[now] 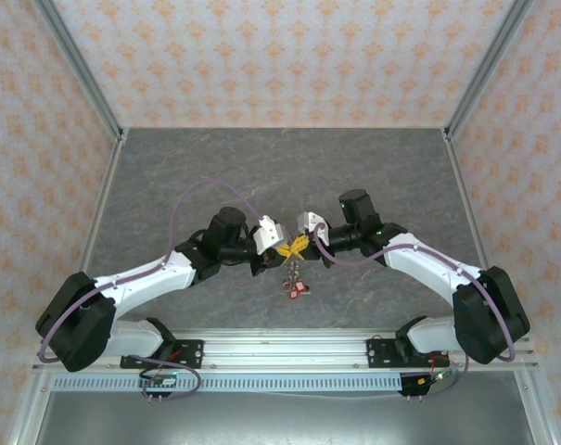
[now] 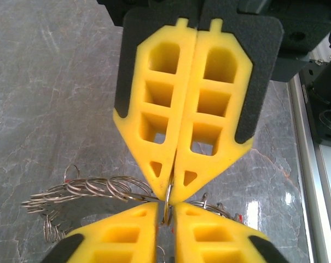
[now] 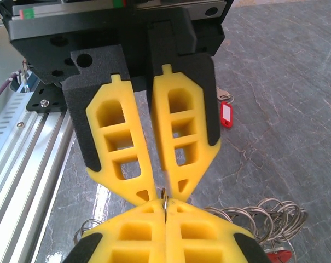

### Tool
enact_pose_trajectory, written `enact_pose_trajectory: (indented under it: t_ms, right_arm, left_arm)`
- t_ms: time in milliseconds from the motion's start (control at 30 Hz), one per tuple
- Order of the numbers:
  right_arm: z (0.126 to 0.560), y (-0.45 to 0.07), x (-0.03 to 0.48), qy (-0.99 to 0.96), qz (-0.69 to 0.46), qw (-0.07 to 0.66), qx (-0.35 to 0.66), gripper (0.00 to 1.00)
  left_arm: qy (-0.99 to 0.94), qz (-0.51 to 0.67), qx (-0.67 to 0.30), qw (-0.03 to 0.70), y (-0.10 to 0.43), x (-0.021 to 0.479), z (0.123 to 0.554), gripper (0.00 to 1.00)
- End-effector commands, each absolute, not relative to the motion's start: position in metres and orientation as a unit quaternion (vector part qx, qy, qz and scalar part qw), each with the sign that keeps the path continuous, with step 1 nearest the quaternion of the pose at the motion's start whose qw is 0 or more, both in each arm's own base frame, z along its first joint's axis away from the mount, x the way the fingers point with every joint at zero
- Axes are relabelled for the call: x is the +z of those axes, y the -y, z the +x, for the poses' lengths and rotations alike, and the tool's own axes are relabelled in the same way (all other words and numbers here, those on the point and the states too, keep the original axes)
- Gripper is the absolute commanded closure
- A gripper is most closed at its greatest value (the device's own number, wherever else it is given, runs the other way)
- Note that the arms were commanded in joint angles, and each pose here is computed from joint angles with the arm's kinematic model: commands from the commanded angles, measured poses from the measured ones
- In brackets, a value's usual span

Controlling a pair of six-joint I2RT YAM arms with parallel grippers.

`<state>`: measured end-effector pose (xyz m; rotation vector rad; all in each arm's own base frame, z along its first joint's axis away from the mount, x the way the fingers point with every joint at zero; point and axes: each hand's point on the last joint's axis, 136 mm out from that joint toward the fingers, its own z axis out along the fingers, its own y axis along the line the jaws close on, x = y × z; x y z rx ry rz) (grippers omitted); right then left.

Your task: Put the keys on the keyring

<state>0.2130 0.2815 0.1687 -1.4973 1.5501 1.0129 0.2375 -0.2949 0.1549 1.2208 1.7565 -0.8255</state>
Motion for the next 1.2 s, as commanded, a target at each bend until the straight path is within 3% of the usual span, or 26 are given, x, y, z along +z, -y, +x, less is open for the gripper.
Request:
enact_pose_trajectory:
  t_ms: [0, 100, 367, 467, 667, 867, 1033, 1167]
  right_arm:
    - [0.207, -0.287, 0.192, -0.568, -0.594, 0.383, 0.421, 1.00]
    - [0.207, -0.285, 0.191, -0.571, -0.596, 0.381, 0.417, 1.00]
    - [0.213, -0.268, 0.159, -0.618, -0.603, 0.373, 0.339, 0.83]
    - [0.215, -0.269, 0.160, -0.619, -0.595, 0.380, 0.344, 0.81]
    - [0.216, -0.274, 0.166, -0.611, -0.587, 0.392, 0.358, 0.84]
    - [0.217, -0.276, 0.167, -0.611, -0.583, 0.392, 0.365, 0.99]
    - [0.218, -0.276, 0.169, -0.610, -0.585, 0.392, 0.364, 1.00]
    - [0.218, -0.277, 0.171, -0.607, -0.586, 0.392, 0.367, 1.00]
  left_arm:
    - [-0.688, 0.498, -0.325, 0.417, 0.301, 0.164, 0.241, 0.91]
    - [-0.688, 0.499, -0.322, 0.418, 0.300, 0.163, 0.241, 1.00]
    - [-0.687, 0.485, -0.322, 0.435, 0.299, 0.164, 0.244, 1.00]
    - [-0.686, 0.485, -0.323, 0.436, 0.299, 0.165, 0.244, 1.00]
    - [-0.684, 0.486, -0.329, 0.434, 0.300, 0.166, 0.242, 1.00]
    - [-0.686, 0.486, -0.331, 0.428, 0.302, 0.165, 0.242, 1.00]
    - [-0.689, 0.490, -0.328, 0.421, 0.301, 0.161, 0.242, 0.88]
    - [-0.690, 0.493, -0.328, 0.415, 0.301, 0.160, 0.241, 0.86]
